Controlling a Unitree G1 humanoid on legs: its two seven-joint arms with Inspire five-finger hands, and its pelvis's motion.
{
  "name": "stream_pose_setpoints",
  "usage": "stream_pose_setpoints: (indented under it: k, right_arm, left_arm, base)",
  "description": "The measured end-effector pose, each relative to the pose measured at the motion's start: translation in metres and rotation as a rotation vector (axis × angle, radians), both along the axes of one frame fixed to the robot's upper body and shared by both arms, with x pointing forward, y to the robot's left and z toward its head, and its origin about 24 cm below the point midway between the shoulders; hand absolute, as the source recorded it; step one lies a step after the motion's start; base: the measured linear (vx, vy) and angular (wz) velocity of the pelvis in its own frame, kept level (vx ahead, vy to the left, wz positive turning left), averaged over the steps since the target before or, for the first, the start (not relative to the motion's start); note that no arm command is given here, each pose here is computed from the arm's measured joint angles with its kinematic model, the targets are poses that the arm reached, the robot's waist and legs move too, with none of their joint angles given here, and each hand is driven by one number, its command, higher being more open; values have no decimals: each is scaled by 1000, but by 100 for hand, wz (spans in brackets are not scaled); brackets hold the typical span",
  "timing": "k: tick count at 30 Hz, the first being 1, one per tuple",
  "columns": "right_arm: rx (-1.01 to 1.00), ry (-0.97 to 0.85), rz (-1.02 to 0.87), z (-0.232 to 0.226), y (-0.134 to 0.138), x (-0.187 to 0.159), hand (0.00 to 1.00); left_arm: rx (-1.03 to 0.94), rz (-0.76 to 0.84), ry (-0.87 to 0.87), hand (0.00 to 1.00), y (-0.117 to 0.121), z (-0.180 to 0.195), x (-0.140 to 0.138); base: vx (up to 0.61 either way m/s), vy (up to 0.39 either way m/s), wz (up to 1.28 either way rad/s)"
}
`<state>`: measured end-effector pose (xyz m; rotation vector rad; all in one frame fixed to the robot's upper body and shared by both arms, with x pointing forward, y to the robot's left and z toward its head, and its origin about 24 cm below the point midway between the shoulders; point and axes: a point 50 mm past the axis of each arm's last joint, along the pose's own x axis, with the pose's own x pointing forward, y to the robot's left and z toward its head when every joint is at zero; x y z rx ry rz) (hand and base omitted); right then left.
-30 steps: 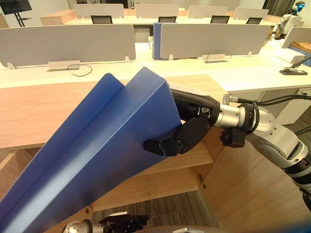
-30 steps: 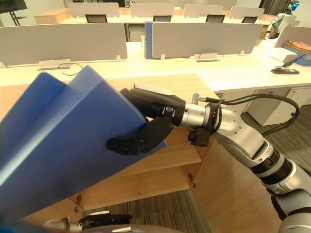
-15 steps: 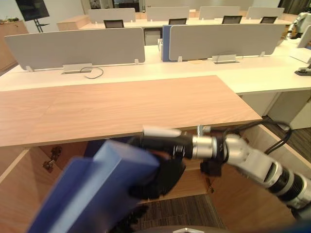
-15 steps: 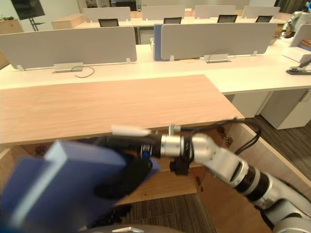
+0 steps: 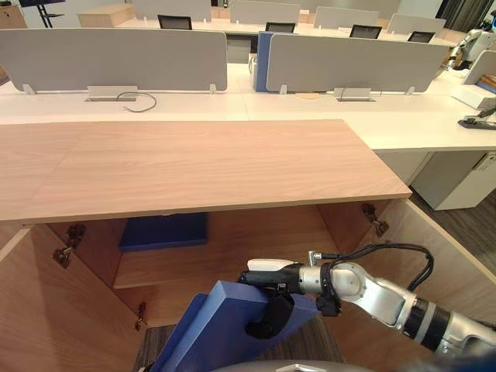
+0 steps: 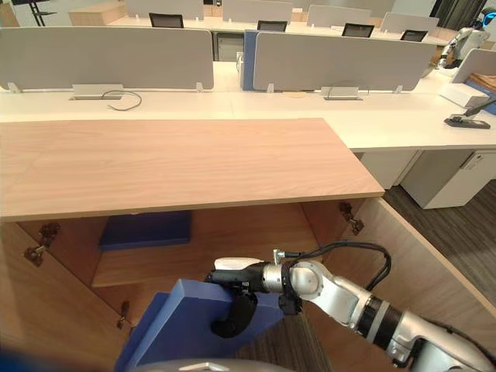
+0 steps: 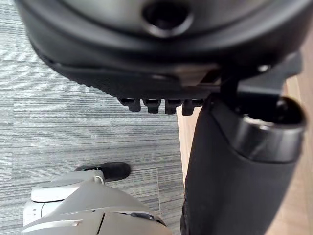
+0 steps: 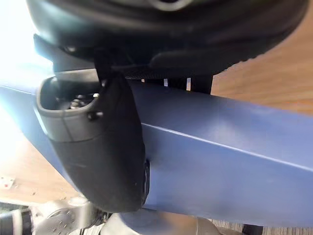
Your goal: Walk over to the cabinet, pick up the folder, carry it to the office cabinet, place the folder inside the office cabinet, then close the office cabinet door
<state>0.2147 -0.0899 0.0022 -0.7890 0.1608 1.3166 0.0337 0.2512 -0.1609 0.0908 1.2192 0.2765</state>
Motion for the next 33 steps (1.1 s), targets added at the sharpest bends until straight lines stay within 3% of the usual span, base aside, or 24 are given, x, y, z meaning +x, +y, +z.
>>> stream_pose_setpoints:
  k: [5,7,8,10,13,14,16,20,27,33]
  right_arm:
    - [-12,172,-429,-62,-11,14,0]
    - [109,259,-826,-76,-26,28,0]
    - [165,297,-931,-78,-28,30,0]
    - [466,469,-1281,-76,-34,42,0]
    - [958,720,-1532,-60,-26,59,0]
    - [1069,767,-1565,-56,-24,62,0]
    - [1476,893,-1598,-31,-16,75,0]
    - [2015,893,-1452,25,-23,91,0]
    - [2485,654,-1419,67,-66,96,0]
    - [2577,660,-1473,89,-77,113,0]
  left_arm:
    - [-8,75,-25,100,-8,-2,7]
    - [-25,150,-49,100,-17,-3,18]
    - [-28,165,-55,100,-19,-4,19]
    - [-38,222,-82,100,-26,-4,30]
    - [-25,281,-102,100,-25,-3,36]
    - [-26,303,-114,100,-25,-2,39]
    - [-28,410,-173,100,-24,2,52]
    - [-102,602,-249,100,-33,5,72]
    - [-220,940,-257,100,-39,0,61]
    - [-239,1182,-268,100,-29,0,49]
  base:
    - [-16,-6,14]
    - [-34,-9,20]
    - [-12,-1,18]
    - [0,11,13]
    - [14,1,10]
    - [-8,-2,17]
    - [-65,-15,21]
    - [-144,-45,23]
    - [-166,-43,24]
    - [-94,19,24]
